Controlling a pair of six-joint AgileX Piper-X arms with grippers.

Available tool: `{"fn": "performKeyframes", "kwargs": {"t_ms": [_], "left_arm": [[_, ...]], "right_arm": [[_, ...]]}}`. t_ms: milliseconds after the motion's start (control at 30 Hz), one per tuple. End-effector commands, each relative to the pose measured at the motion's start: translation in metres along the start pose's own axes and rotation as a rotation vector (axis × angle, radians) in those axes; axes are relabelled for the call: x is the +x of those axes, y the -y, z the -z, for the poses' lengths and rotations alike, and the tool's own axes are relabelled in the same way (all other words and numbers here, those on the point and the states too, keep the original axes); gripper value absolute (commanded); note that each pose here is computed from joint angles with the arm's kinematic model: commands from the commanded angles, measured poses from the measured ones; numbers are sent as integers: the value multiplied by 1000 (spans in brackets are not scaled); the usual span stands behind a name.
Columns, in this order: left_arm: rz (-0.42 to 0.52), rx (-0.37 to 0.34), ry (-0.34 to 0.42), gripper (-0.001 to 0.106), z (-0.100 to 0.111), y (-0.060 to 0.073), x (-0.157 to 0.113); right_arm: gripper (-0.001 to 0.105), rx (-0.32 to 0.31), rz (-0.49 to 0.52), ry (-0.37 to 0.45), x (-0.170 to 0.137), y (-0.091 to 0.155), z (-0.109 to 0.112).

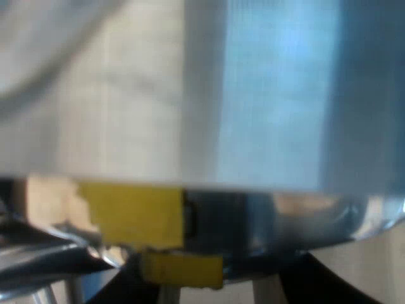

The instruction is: Put the handle in the coffee machine

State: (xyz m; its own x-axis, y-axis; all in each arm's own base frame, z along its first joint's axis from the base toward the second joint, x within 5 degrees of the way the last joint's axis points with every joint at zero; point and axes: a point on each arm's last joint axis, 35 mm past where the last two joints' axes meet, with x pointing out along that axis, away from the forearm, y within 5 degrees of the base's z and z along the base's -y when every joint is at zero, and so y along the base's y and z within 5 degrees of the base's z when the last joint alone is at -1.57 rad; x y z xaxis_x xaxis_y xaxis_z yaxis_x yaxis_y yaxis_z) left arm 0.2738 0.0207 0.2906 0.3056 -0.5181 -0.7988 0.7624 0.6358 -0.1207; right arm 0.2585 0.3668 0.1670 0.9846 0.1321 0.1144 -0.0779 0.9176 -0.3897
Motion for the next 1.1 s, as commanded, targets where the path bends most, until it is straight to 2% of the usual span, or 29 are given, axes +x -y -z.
{"fn": "performKeyframes", "kwargs": {"t_ms": [33,200,400,667,900,1100], "left_arm": [[48,-8,-8,0,-1,8,-1],[133,-40,-11,0,-1,18,3],[191,-48,-36,0,-1,29,14],[202,-65,-33,0,-9,40,14],[241,-94,-24,0,-13,48,18],[249,-107,-33,0,-10,50,21]], "right_arm": [[28,136,45,116,5,14,-36],[28,128,46,116,5,14,-36],[28,135,49,121,5,14,-37],[28,131,48,122,2,13,-38],[28,113,79,72,0,10,-36],[28,55,51,31,-9,0,-33]]}}
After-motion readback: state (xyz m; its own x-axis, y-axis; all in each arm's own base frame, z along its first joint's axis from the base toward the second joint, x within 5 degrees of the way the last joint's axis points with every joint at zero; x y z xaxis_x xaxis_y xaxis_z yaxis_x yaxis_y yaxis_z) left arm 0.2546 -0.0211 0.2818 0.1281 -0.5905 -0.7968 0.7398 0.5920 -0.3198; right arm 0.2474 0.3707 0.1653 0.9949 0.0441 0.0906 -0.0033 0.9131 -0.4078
